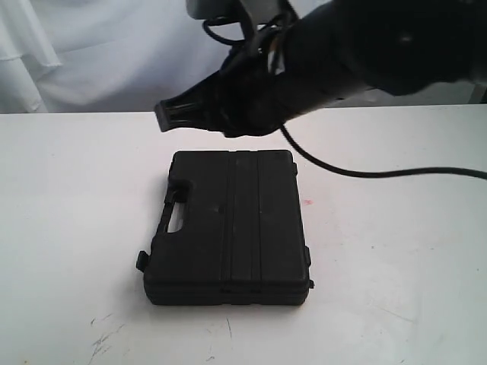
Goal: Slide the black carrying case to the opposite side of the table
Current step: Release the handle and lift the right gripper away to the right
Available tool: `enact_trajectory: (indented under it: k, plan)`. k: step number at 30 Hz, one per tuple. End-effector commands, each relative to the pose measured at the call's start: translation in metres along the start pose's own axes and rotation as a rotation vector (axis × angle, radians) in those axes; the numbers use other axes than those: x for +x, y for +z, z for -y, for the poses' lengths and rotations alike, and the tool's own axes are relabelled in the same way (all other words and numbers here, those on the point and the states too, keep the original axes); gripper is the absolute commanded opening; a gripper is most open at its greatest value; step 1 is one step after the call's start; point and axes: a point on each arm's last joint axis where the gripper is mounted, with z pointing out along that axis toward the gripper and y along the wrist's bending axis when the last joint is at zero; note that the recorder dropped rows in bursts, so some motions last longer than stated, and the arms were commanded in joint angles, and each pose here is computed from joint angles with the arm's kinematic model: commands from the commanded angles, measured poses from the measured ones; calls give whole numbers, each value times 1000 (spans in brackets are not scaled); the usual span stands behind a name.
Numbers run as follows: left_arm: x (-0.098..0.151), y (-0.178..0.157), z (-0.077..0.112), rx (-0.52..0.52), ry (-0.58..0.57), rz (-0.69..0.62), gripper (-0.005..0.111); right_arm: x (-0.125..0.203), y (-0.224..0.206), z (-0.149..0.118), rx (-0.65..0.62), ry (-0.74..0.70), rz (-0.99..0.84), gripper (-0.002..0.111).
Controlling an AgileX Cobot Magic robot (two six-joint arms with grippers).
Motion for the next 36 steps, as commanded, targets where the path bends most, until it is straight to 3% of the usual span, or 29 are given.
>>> enact_trajectory:
  k: [1, 22, 36]
  plan:
    - [1, 0, 0, -2, -3, 6, 0, 11, -33, 4, 3, -16, 8, 0]
    - [1, 0, 0, -2, -3, 6, 0, 15, -96, 10, 13, -47, 111, 0]
    - [1, 0, 0, -2, -3, 6, 0, 99, -146, 80, 171, 193, 339, 0]
